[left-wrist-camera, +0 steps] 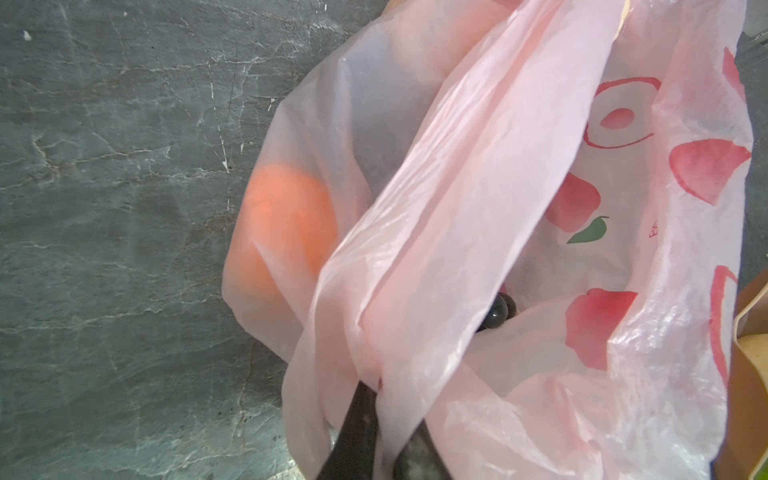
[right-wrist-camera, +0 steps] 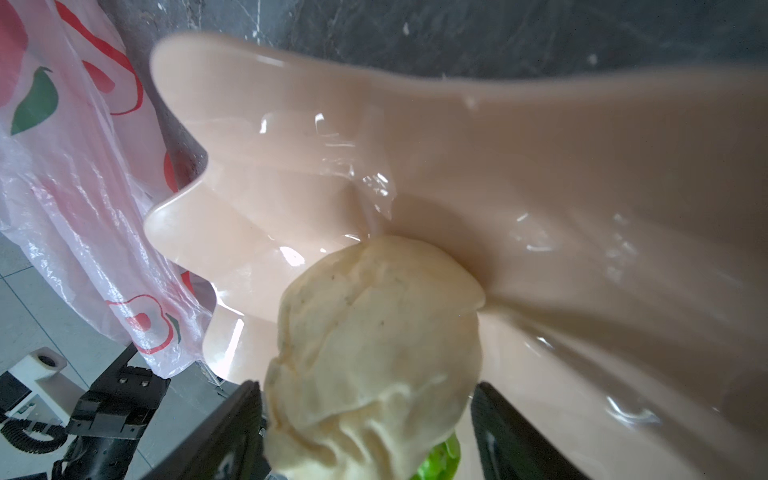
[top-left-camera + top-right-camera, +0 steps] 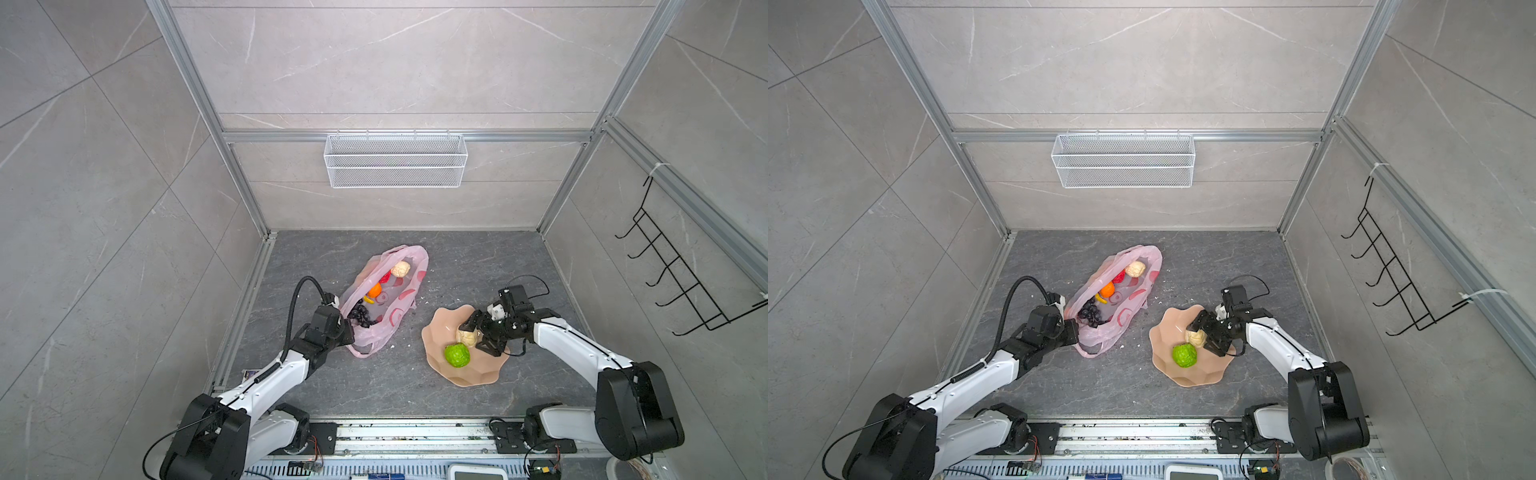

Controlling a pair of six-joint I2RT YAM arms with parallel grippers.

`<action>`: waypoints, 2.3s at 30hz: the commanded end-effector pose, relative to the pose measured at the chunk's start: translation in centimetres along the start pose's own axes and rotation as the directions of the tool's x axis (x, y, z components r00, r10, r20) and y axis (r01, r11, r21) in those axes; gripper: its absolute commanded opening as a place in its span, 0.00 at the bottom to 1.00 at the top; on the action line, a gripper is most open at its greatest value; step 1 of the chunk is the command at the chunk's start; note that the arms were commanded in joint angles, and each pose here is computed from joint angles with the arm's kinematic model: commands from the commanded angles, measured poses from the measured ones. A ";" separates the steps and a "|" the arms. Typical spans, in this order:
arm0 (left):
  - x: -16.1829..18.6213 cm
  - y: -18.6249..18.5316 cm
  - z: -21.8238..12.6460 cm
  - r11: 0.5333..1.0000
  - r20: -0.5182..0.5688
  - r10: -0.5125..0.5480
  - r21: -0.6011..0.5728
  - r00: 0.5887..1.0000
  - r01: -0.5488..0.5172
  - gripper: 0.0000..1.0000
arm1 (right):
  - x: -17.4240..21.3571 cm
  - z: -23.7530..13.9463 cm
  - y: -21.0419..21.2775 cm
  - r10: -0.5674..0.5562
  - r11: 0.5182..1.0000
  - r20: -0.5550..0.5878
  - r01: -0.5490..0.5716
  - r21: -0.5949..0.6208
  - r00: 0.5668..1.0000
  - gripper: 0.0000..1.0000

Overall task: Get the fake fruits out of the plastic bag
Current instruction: 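Lower the cream bun onto the pink plate and open the right gripper, then reach the right gripper into the bag and grasp the orange bun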

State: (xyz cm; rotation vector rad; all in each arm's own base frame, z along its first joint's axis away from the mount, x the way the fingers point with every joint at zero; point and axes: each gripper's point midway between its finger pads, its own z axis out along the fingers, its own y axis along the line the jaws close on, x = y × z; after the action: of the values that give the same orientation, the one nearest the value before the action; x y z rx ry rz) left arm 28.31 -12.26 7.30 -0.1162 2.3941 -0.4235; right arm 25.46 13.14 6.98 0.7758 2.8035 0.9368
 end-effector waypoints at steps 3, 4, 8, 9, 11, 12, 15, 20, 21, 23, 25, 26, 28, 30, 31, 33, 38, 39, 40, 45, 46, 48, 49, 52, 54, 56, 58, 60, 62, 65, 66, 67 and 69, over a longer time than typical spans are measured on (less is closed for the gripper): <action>-0.6 -0.2 -0.2 1.000 0.025 0.012 0.005 1.000 -0.012 0.10 | 0.6 -0.6 -0.6 0.008 0.999 0.007 -0.008 0.033 1.000 0.82; -0.6 -0.2 -0.2 1.000 0.023 0.012 0.006 1.000 -0.013 0.10 | 0.6 -0.8 -0.5 0.003 0.999 0.011 -0.003 0.035 1.000 0.82; -0.7 -0.3 -0.1 1.000 0.023 0.014 0.007 1.000 -0.014 0.10 | 0.3 -2.4 0.2 -0.036 0.998 0.045 0.033 0.058 0.998 0.82; -0.7 -0.4 -0.1 1.000 0.024 0.014 0.008 1.000 -0.014 0.10 | 0.1 -2.9 0.4 -0.051 0.996 0.061 0.047 0.071 0.997 0.83; -0.9 -0.5 -0.1 1.000 0.027 0.014 0.011 1.000 -0.014 0.10 | -0.2 -3.9 0.8 -0.090 0.992 0.094 0.080 0.102 0.991 0.82; -0.8 -0.5 -0.1 1.000 0.025 0.013 0.011 1.000 -0.013 0.10 | -0.4 -4.4 1.3 -0.116 0.988 0.112 0.103 0.118 0.987 0.82; -1.2 -0.8 -0.2 1.000 0.030 0.012 0.023 0.999 -0.013 0.09 | -0.7 -5.2 3.2 -0.198 0.972 0.153 0.174 0.159 0.968 0.81; -2.2 -1.5 -0.7 0.999 0.045 -0.013 0.040 0.999 0.011 0.09 | -0.9 -4.5 9.7 -0.341 0.939 0.222 0.317 0.136 0.914 0.78; -2.5 -1.7 -0.8 0.999 0.050 -0.021 0.046 0.999 0.019 0.09 | -0.8 -4.1 11.5 -0.370 0.929 0.231 0.350 0.122 0.900 0.77; -3.1 -2.1 -0.9 0.998 0.058 -0.036 0.053 0.998 0.033 0.09 | -0.5 -3.0 14.6 -0.425 0.905 0.244 0.413 0.100 0.872 0.75; -3.6 -2.2 -1.0 0.998 0.064 -0.046 0.052 0.997 0.043 0.08 | -0.2 -1.7 17.7 -0.484 0.874 0.255 0.478 0.088 0.837 0.73; -3.9 -2.3 -1.1 0.998 0.072 -0.049 0.049 0.996 0.046 0.08 | 0.1 -0.7 19.2 -0.516 0.854 0.250 0.513 0.082 0.819 0.72; -4.5 -2.2 -1.3 0.998 0.086 -0.050 0.036 0.995 0.047 0.08 | 0.5 1.1 21.5 -0.568 0.820 0.236 0.567 0.079 0.788 0.70; -4.9 -2.1 -1.5 0.999 0.099 -0.046 0.022 0.994 0.044 0.08 | 0.9 3.5 23.4 -0.614 0.787 0.208 0.613 0.077 0.762 0.68; -5.0 -2.1 -1.5 0.999 0.101 -0.042 0.019 0.994 0.041 0.08 | 0.9 4.4 23.9 -0.622 0.781 0.198 0.620 0.079 0.758 0.67; -5.0 -2.0 -1.5 0.999 0.102 -0.036 0.011 0.994 0.035 0.08 | 0.8 6.7 25.0 -0.639 0.767 0.174 0.637 0.075 0.749 0.66; -4.8 -1.4 -1.4 1.000 0.095 -0.022 -0.015 0.995 0.023 0.08 | 0.4 11.6 26.2 -0.688 0.725 0.131 0.681 0.100 0.713 0.64; -4.6 -1.3 -1.4 1.000 0.093 -0.019 -0.022 0.995 0.021 0.08 | 0.4 12.5 26.4 -0.701 0.714 0.123 0.692 0.109 0.703 0.64; -4.6 -1.2 -1.3 1.000 0.092 -0.015 -0.026 0.996 0.017 0.08 | 0.3 13.2 26.5 -0.711 0.703 0.117 0.701 0.115 0.694 0.64; -4.4 -0.8 -1.2 0.999 0.093 -0.008 -0.044 0.996 0.012 0.08 | -0.5 15.4 27.1 -0.765 0.644 0.112 0.749 0.156 0.634 0.66; -4.5 -0.8 -1.2 0.999 0.094 -0.007 -0.045 0.996 0.011 0.08 | -0.8 15.7 27.1 -0.774 0.632 0.117 0.756 0.168 0.622 0.66; -4.5 -0.7 -1.0 0.999 0.092 -0.003 -0.052 0.996 0.008 0.08 | -1.2 16.4 27.2 -0.793 0.609 0.114 0.772 0.183 0.599 0.66; -4.5 -0.6 -0.9 0.998 0.089 -0.001 -0.056 0.996 0.006 0.08 | -1.3 16.9 27.1 -0.800 0.599 0.104 0.778 0.188 0.591 0.66; -4.5 -0.6 -0.7 0.998 0.089 0.000 -0.057 0.996 0.005 0.08 | -1.5 18.0 27.1 -0.820 0.570 0.076 0.796 0.203 0.568 0.66; -4.5 -0.6 -0.7 0.998 0.091 0.002 -0.056 0.996 0.003 0.08 | -1.7 18.6 27.1 -0.832 0.551 0.067 0.805 0.220 0.551 0.67; -4.5 -0.5 -0.6 0.998 0.093 0.002 -0.059 0.996 0.004 0.08 | -1.8 18.9 27.4 -0.841 0.537 0.066 0.814 0.222 0.537 0.67; -4.4 -0.4 -0.5 0.998 0.090 0.001 -0.060 0.996 0.004 0.08 | -1.8 19.4 27.6 -0.848 0.527 0.070 0.821 0.222 0.525 0.67; -4.3 -0.3 -0.4 0.998 0.087 -0.001 -0.062 0.996 0.007 0.08 | -1.9 19.7 27.9 -0.852 0.520 0.072 0.825 0.221 0.518 0.68; -4.3 -0.2 -0.4 0.998 0.088 0.000 -0.064 0.996 0.005 0.08 | -2.0 20.2 28.0 -0.855 0.516 0.072 0.826 0.226 0.514 0.68; -4.3 -0.1 -0.4 0.998 0.088 0.000 -0.068 0.996 0.006 0.08 | -2.1 20.9 27.9 -0.858 0.508 0.058 0.828 0.238 0.510 0.68; -4.1 0.1 -0.4 0.997 0.085 0.000 -0.072 0.996 0.006 0.08 | -2.2 21.1 27.9 -0.860 0.505 0.054 0.828 0.245 0.508 0.68; -4.1 0.1 -0.4 0.997 0.086 0.000 -0.074 0.996 0.006 0.08 | -2.2 21.2 27.9 -0.861 0.502 0.052 0.828 0.251 0.506 0.68; -4.1 0.3 -0.4 0.997 0.087 0.001 -0.078 0.996 0.006 0.08 | -2.3 21.4 28.0 -0.863 0.497 0.048 0.827 0.263 0.503 0.68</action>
State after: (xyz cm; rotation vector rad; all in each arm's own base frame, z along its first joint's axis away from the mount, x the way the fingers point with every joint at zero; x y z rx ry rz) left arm 30.54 -11.44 9.38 -0.1821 2.3621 -0.3423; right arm 45.01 42.96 6.77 -0.5130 2.5531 0.4164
